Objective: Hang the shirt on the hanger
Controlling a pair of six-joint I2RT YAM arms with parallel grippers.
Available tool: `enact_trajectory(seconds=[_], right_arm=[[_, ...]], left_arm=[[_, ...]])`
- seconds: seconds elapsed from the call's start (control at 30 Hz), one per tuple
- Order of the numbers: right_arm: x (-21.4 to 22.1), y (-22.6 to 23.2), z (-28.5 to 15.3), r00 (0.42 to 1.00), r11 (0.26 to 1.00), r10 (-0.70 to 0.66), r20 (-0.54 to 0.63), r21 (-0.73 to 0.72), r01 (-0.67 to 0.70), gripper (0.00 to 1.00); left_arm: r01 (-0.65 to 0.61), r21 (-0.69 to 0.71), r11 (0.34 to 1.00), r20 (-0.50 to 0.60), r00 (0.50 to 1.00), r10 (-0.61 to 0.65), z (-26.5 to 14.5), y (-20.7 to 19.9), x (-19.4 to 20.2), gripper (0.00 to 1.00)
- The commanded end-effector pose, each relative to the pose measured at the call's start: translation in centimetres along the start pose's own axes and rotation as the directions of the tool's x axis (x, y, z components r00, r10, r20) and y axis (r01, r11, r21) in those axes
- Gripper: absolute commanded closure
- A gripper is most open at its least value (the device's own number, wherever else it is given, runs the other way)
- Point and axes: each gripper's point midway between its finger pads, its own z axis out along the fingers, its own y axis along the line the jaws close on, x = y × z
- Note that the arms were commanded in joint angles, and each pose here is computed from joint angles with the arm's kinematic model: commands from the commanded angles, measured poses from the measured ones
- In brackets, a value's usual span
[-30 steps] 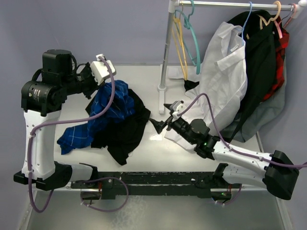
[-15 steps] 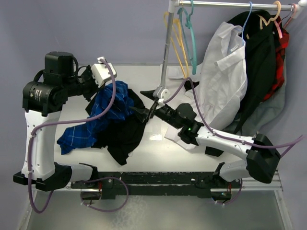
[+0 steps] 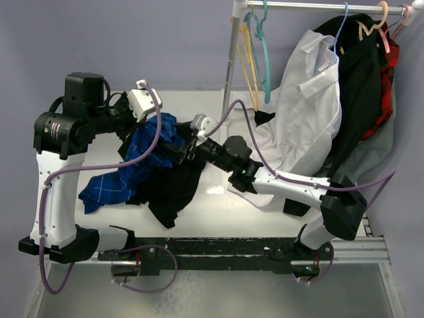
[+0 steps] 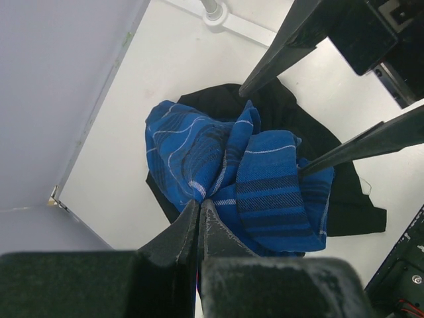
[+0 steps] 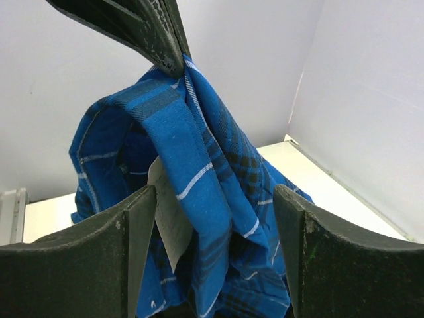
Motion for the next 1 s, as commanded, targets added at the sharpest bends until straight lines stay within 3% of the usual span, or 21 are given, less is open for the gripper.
enact_trajectory(seconds=[0.0, 0.1, 0.17, 0.37, 0.4, 0.6, 0.63, 0.67, 0.7, 0.73, 0.77, 0.87, 0.97], right_arm=[[-2.9, -0.4, 1.8, 0.996, 0.999, -0.032, 0.086, 0.012, 0.031, 0.28], [-2.2, -0.3, 2.7, 0.997, 0.999, -0.038, 0.066, -0.001, 0.038, 0.3], [-1.8, -0.3, 3.2, 0.997, 0.999, -0.046, 0.061, -0.004, 0.047, 0.38], [-0.8, -0.5, 4.0, 0.998, 0.998, -0.055, 0.021, 0.002, 0.055, 0.96], [-1.0, -0.6, 3.9, 0.998, 0.998, -0.057, 0.023, 0.006, 0.057, 1.0], [-1.1, -6.8, 3.3, 0.997, 0.965, -0.004, -0.075, 0.263, 0.024, 1.0], [-0.9, -8.2, 2.9, 0.996, 0.949, 0.011, -0.086, 0.314, 0.016, 1.0], [-1.0, -9.3, 2.5, 0.996, 0.934, 0.018, -0.086, 0.356, 0.013, 1.0], [-1.1, -10.4, 2.1, 0.996, 0.919, 0.02, -0.085, 0.394, 0.016, 1.0], [-1.2, -11.2, 1.7, 0.996, 0.908, 0.023, -0.086, 0.419, 0.015, 1.0], [-1.5, -11.8, 1.4, 0.996, 0.898, 0.03, -0.082, 0.44, 0.009, 1.0], [-2.1, -12.9, 1.1, 0.996, 0.884, 0.038, -0.081, 0.467, 0.004, 1.0], [-2.3, -13.7, 1.5, 0.994, 0.872, 0.039, -0.099, 0.489, 0.014, 1.0]], left_arm=[[-0.027, -0.005, 1.0, 0.055, 0.998, 0.027, -0.3, 0.1, -1.2, 1.0], [-0.028, -0.003, 1.0, 0.048, 0.998, 0.028, -0.1, 0.1, -1.0, 1.0], [-0.028, 0.0, 1.0, 0.048, 0.998, 0.028, -0.1, 0.0, -1.0, 1.0], [-0.033, 0.005, 0.999, 0.046, 0.998, 0.032, 0.0, -0.1, -0.8, 1.0], [-0.034, 0.003, 0.999, 0.044, 0.998, 0.034, 0.1, -0.1, -0.7, 1.0], [-0.031, -0.089, 0.996, 0.015, 0.999, 0.032, 0.8, 1.7, 0.1, 1.0], [-0.019, -0.135, 0.991, -0.008, 1.0, 0.019, 1.0, 2.6, 0.6, 0.92], [-0.011, -0.172, 0.985, -0.024, 1.0, 0.007, 1.2, 3.4, 1.0, 0.68], [-0.004, -0.198, 0.98, -0.033, 0.999, -0.002, 1.3, 3.9, 1.2, 0.35], [0.008, -0.222, 0.975, -0.036, 0.999, -0.016, 1.6, 4.3, 1.5, 0.09], [0.025, -0.242, 0.97, -0.035, 0.999, -0.034, 1.7, 4.5, 1.8, 0.01], [0.068, -0.268, 0.961, -0.004, 0.997, -0.072, 1.9, 3.9, 2.5, 0.0], [0.081, -0.178, 0.981, 0.029, 0.997, -0.077, 2.6, 0.5, 4.0, 0.0]])
